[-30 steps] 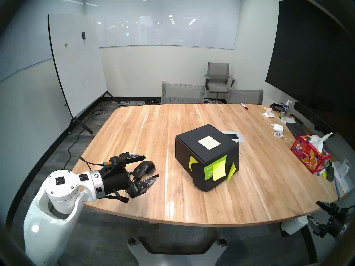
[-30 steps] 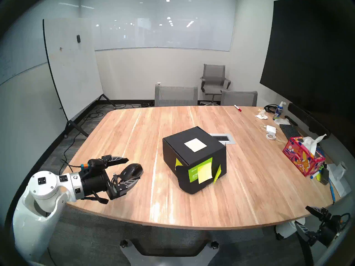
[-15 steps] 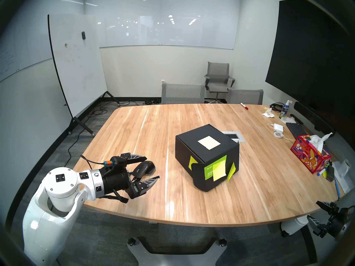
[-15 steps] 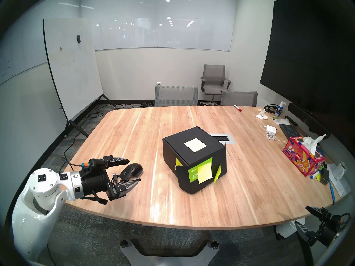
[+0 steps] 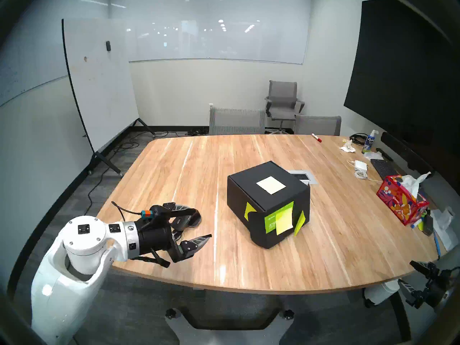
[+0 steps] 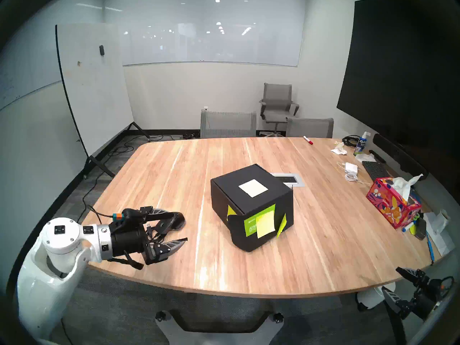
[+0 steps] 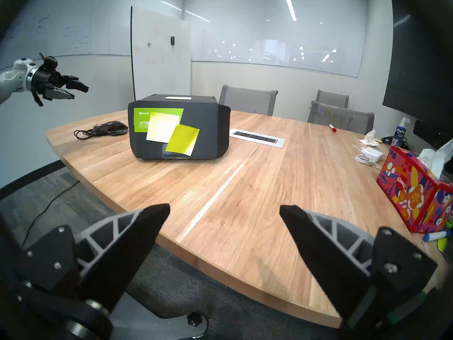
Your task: Open the box and place the mouse inside
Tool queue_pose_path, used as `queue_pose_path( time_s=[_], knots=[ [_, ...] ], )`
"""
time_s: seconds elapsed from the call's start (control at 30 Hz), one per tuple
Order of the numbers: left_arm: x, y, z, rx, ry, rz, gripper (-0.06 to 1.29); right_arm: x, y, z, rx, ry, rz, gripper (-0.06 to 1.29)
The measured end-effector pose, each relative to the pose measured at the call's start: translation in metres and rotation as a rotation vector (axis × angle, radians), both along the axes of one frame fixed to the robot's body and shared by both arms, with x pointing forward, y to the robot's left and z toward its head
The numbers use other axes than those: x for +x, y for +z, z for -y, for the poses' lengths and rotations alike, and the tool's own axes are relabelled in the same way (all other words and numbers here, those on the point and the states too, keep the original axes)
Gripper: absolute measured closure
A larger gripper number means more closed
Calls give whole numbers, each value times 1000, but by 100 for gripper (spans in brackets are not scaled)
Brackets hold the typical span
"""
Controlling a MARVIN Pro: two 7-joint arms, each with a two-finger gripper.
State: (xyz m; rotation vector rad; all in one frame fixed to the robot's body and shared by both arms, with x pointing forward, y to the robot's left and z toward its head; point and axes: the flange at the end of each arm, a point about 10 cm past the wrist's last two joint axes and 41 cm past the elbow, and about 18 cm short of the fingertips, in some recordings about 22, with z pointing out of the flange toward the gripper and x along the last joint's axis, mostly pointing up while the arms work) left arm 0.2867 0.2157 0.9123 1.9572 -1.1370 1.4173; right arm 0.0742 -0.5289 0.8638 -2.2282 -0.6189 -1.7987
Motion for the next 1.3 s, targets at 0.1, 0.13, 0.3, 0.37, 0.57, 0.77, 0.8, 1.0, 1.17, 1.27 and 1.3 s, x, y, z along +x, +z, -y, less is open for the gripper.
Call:
queue_pose_path(
  time_s=[0.1, 0.13, 0.3, 0.37, 0.57, 0.77, 0.8, 1.0, 1.17, 1.27, 1.3],
  knots=[
    [-1, -1, 4, 1, -6, -18, -4, 0, 0, 0, 0, 0, 0, 0],
    [-1, -1, 6, 1, -7, -21, -4, 0, 0, 0, 0, 0, 0, 0],
    [-1, -2, 13, -2, -15, -36, -4, 0, 0, 0, 0, 0, 0, 0],
    [0, -3, 15, -2, -15, -40, -4, 0, 0, 0, 0, 0, 0, 0],
    [1, -8, 27, 9, -11, -52, -4, 0, 0, 0, 0, 0, 0, 0],
    [3, -13, 39, 21, -6, -55, -4, 0, 0, 0, 0, 0, 0, 0],
    [4, -14, 40, 23, -5, -55, -4, 0, 0, 0, 0, 0, 0, 0],
    [6, -18, 50, 29, 2, -51, -4, 0, 0, 0, 0, 0, 0, 0],
    [7, -22, 56, 32, 4, -45, -4, 0, 0, 0, 0, 0, 0, 0],
    [8, -23, 59, 33, 5, -45, -4, 0, 0, 0, 0, 0, 0, 0],
    [8, -24, 60, 32, 5, -46, -4, 0, 0, 0, 0, 0, 0, 0]
  ],
)
